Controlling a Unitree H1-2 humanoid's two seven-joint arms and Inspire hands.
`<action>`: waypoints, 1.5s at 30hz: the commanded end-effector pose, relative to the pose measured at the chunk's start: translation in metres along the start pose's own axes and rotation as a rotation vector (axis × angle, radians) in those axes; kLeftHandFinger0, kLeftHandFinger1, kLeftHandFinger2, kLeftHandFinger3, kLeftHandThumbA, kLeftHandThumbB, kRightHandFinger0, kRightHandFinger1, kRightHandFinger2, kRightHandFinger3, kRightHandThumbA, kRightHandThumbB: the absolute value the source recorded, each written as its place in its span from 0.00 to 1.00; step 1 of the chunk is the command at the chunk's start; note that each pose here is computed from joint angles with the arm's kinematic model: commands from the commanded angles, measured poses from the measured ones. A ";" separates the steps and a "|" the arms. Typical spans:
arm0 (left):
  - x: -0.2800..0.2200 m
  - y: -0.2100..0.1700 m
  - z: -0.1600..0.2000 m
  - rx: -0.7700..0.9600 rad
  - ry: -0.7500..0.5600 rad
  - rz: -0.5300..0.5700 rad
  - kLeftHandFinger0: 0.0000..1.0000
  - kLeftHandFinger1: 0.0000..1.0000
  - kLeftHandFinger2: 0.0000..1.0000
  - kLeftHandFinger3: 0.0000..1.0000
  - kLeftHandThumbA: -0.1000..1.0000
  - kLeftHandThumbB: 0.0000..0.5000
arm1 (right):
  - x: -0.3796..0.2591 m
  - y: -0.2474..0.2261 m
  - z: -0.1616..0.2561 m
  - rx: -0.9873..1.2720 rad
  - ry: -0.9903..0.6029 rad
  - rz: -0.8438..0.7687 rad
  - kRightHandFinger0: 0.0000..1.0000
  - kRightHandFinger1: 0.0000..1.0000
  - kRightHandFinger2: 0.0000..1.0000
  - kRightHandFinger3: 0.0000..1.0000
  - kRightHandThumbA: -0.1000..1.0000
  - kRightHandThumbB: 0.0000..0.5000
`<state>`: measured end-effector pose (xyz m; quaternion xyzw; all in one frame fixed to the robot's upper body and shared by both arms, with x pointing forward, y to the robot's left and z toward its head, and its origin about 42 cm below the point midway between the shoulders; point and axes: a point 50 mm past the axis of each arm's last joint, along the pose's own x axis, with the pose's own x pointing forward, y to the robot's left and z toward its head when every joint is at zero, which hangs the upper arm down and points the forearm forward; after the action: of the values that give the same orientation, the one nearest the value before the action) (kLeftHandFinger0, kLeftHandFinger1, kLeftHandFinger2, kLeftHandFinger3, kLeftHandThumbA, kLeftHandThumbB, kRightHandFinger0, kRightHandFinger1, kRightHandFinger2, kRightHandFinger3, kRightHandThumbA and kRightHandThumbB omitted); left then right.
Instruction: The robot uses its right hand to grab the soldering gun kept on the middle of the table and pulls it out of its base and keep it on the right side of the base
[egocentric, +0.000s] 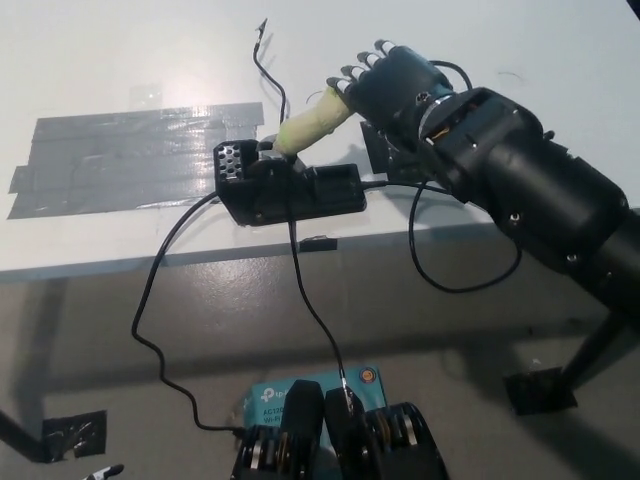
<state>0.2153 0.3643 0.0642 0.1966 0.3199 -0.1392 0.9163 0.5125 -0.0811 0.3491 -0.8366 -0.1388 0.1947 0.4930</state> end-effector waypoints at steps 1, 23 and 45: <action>-0.006 0.009 0.004 0.052 -0.010 -0.006 0.96 0.94 1.00 1.00 0.53 0.23 | -0.004 -0.005 -0.006 0.010 0.019 -0.354 0.01 0.00 0.04 1.00 0.09 0.40; -0.007 0.011 0.004 0.053 0.000 0.033 0.98 0.93 1.00 1.00 0.65 0.24 | -0.010 -0.017 -0.032 -0.008 -0.062 -0.714 0.00 0.00 0.25 0.36 0.00 0.19; -0.008 0.015 0.004 0.071 0.009 0.044 0.98 0.89 1.00 1.00 0.77 0.25 | -0.032 -0.064 -0.123 -0.113 0.057 -0.767 0.00 0.00 0.01 0.41 0.01 0.33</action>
<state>0.2151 0.3646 0.0631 0.2100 0.3237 -0.1386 0.9121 0.5373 -0.1293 0.3584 -0.7743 -0.3665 0.0910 0.5078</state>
